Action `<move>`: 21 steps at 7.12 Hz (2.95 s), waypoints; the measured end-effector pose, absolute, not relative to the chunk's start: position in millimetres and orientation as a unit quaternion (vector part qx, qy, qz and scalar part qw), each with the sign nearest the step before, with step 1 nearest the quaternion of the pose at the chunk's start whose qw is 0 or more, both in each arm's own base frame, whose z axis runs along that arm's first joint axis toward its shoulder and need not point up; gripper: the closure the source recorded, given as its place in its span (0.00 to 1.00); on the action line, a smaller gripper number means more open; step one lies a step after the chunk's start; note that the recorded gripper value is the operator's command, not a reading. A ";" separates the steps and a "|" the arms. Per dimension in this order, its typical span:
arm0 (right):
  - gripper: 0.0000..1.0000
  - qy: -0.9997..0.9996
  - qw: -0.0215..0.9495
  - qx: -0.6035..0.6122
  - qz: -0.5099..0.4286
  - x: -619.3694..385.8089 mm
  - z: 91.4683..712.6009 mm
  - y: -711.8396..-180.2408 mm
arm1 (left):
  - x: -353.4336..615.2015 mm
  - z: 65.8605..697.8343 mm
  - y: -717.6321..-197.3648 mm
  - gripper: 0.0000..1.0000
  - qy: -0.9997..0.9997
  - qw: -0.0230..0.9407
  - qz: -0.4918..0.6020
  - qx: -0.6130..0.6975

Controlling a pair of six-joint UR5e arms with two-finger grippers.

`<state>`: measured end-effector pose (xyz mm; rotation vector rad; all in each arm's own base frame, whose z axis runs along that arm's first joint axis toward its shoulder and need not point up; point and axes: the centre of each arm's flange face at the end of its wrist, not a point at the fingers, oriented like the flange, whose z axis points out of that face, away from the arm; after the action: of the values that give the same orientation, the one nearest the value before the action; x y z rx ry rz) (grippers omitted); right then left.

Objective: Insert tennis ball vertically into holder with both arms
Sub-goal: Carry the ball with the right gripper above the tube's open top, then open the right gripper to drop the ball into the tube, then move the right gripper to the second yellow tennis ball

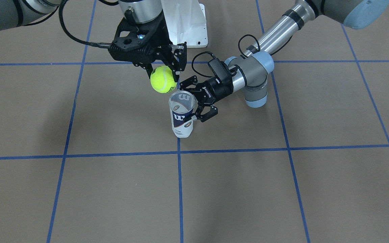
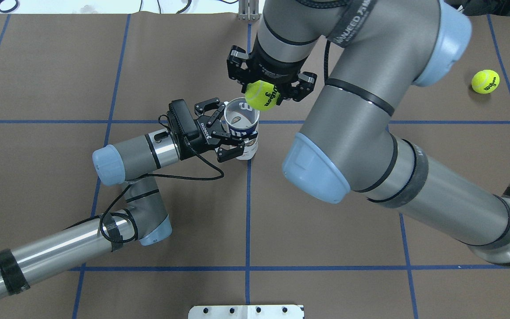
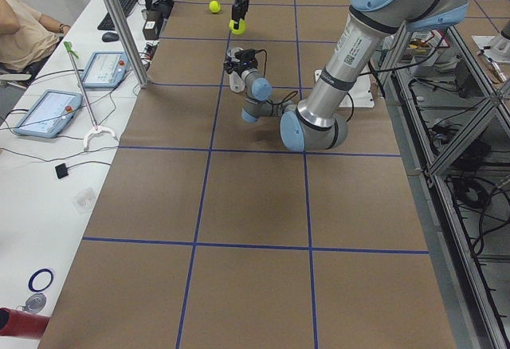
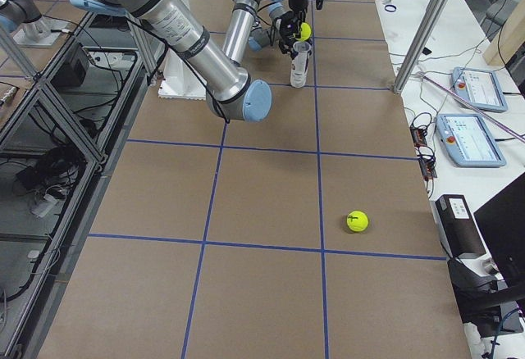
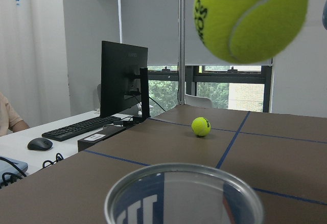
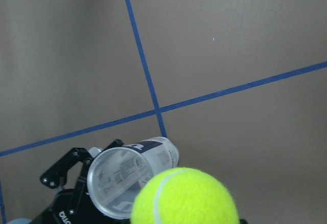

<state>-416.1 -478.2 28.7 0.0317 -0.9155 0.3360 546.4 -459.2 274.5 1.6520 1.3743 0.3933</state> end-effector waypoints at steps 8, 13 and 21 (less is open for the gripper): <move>0.02 -0.414 0.897 0.037 0.152 -463.6 30.5 -463.4 | 548.9 273.2 -457.5 0.10 0.559 0.461 0.161 0.670; 0.01 -0.414 0.898 0.043 0.141 -462.3 31.0 -462.8 | 548.7 273.7 -457.3 0.10 0.559 0.461 0.161 0.670; 0.01 -0.349 0.932 0.101 -0.014 -267.2 284.7 -623.1 | 545.5 275.9 -460.5 0.07 0.556 0.463 0.160 0.672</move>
<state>-267.2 -623.1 284.7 0.2064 -0.7137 -0.0282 545.5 -460.5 275.9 1.6512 1.3678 0.3933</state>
